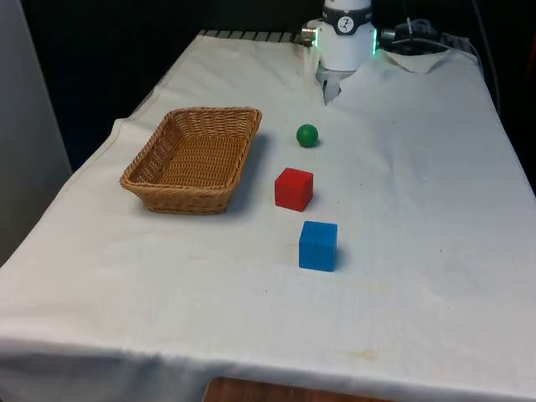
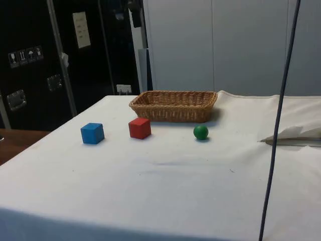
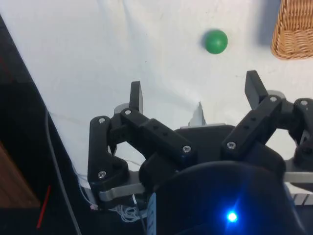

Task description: Place all non-red objects into the basket.

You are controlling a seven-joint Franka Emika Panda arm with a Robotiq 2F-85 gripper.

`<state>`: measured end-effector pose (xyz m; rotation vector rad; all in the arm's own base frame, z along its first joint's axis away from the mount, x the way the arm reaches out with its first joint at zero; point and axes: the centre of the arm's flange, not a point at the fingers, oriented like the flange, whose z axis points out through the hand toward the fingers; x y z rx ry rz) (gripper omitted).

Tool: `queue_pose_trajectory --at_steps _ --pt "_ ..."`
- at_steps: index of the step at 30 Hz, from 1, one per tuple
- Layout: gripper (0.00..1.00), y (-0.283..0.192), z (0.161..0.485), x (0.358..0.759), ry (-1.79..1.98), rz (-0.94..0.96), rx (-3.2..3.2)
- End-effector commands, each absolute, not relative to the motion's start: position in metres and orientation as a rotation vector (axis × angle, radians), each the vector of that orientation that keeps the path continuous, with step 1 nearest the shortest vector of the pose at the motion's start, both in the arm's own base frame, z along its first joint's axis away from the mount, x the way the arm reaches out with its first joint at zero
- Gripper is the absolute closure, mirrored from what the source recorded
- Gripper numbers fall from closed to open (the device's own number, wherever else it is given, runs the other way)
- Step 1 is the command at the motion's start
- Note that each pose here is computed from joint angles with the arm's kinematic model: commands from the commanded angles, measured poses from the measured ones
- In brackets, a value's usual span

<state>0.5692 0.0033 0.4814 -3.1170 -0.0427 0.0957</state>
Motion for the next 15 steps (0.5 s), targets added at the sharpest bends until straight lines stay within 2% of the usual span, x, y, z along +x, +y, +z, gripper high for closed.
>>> queue_pose_trajectory --at_steps 1,15 --pt "0.00 0.007 0.480 0.573 -0.040 0.095 -3.117" --pt "0.00 0.036 0.470 0.609 -0.049 0.072 -3.154"
